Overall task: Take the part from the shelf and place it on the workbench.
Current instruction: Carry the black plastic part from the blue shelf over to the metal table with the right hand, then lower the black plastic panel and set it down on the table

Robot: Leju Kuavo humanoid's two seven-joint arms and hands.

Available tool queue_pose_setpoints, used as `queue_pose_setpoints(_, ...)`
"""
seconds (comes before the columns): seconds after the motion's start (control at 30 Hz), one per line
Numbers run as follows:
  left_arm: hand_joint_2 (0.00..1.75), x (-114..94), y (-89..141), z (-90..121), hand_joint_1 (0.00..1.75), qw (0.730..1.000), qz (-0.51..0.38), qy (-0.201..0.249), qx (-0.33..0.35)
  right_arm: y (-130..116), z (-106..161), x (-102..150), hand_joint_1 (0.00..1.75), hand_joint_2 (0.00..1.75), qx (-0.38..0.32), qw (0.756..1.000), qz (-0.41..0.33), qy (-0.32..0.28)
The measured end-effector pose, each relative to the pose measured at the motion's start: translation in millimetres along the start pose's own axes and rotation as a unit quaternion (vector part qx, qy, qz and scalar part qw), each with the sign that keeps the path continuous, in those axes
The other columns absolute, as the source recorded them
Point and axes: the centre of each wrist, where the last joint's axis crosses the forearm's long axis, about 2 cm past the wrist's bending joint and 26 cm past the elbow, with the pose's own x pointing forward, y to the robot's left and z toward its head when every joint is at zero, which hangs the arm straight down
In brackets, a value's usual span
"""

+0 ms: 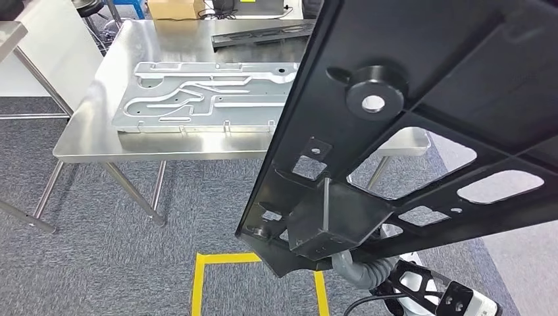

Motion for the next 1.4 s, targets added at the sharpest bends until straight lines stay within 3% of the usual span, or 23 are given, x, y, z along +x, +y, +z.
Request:
queue_pose_setpoints(1.07, 0.00, -3, 0, 1, 0.00, 1.000, 0.011, 0.005, 0.009, -8, -10, 4, 1.75, 1.75, -0.010, 1.000, 0.010, -0.025)
queue_pose_setpoints(1.23, 0.00, -3, -2, 2, 0.00, 1.000, 0.014, 0.001, 0.012, -23, -20, 7, 1.75, 1.75, -0.038, 0.993, 0.110, -0.027)
queue_pose_setpoints(1.4, 0.00, 2, -3, 0, 0.00, 1.000, 0.013, -0.013, 0.002, -73, -44, -11, 1.75, 1.75, -0.049, 0.954, 0.294, 0.016)
